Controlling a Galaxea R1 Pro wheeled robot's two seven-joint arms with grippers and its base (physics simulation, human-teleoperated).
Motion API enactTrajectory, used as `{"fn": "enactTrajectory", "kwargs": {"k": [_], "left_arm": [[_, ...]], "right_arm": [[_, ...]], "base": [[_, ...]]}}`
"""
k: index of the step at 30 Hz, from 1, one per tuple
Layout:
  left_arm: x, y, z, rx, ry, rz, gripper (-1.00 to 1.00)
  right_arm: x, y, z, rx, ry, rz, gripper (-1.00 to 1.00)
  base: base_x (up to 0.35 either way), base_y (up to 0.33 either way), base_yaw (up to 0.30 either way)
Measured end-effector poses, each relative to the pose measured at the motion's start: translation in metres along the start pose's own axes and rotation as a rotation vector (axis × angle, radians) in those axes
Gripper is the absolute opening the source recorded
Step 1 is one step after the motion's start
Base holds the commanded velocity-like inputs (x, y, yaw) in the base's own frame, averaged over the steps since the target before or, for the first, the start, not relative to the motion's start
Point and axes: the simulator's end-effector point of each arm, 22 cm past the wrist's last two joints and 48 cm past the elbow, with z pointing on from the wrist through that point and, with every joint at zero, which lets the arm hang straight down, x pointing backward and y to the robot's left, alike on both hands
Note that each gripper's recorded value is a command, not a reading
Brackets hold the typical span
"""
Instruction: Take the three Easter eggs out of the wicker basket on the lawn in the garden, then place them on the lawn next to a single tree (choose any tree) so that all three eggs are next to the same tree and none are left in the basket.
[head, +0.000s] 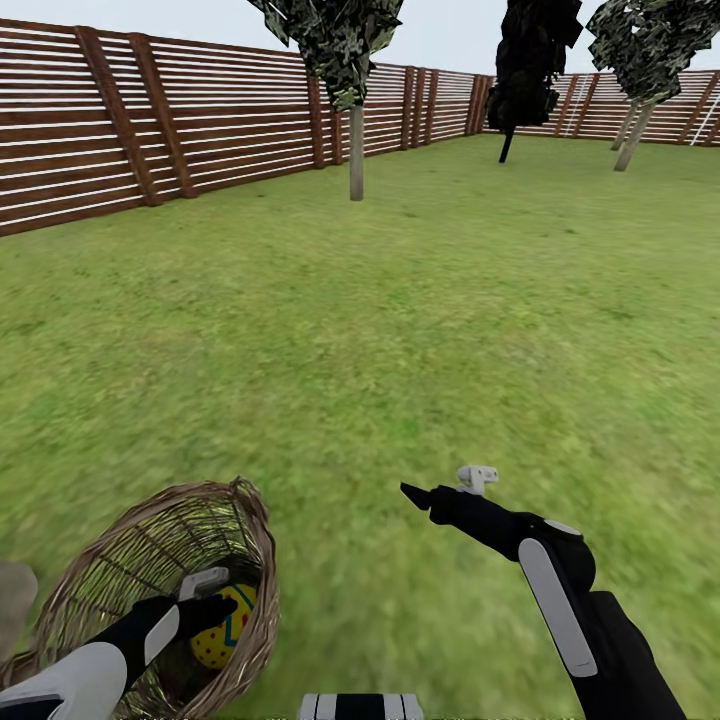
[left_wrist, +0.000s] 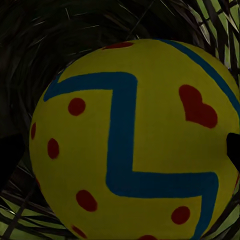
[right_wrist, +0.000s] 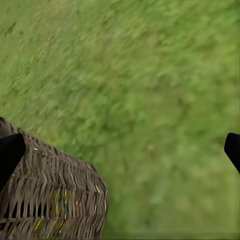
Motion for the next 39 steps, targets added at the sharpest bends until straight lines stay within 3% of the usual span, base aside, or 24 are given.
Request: {"fn": "enactTrajectory", "kwargs": {"k": [8, 12, 21, 39], "left_arm": [[0.000, 0.000, 0.000, -0.001, -0.001, 0.002, 1.00], [0.000, -0.001, 0.003, 0.008, -0.002, -0.029, 1.00], [0.000, -0.001, 0.003, 0.008, -0.002, -0.028, 1.00], [-0.008, -0.002, 0.007, 0.008, -0.016, -0.017, 1.00]], "right_arm": [[0.000, 0.000, 0.000, 0.000, 0.000, 0.000, 1.00], [0.006, -0.002, 0.004, 0.000, 0.012, 0.005, 1.00], [0.012, 0.007, 0.007, -0.016, 0.028, -0.009, 1.00], [0.019, 0.003, 0.012, -0.013, 0.042, -0.001, 1.00]], "base": [[0.000, 0.000, 0.000], [0.000, 0.000, 0.000], [0.000, 0.000, 0.000], [0.000, 0.000, 0.000]]}}
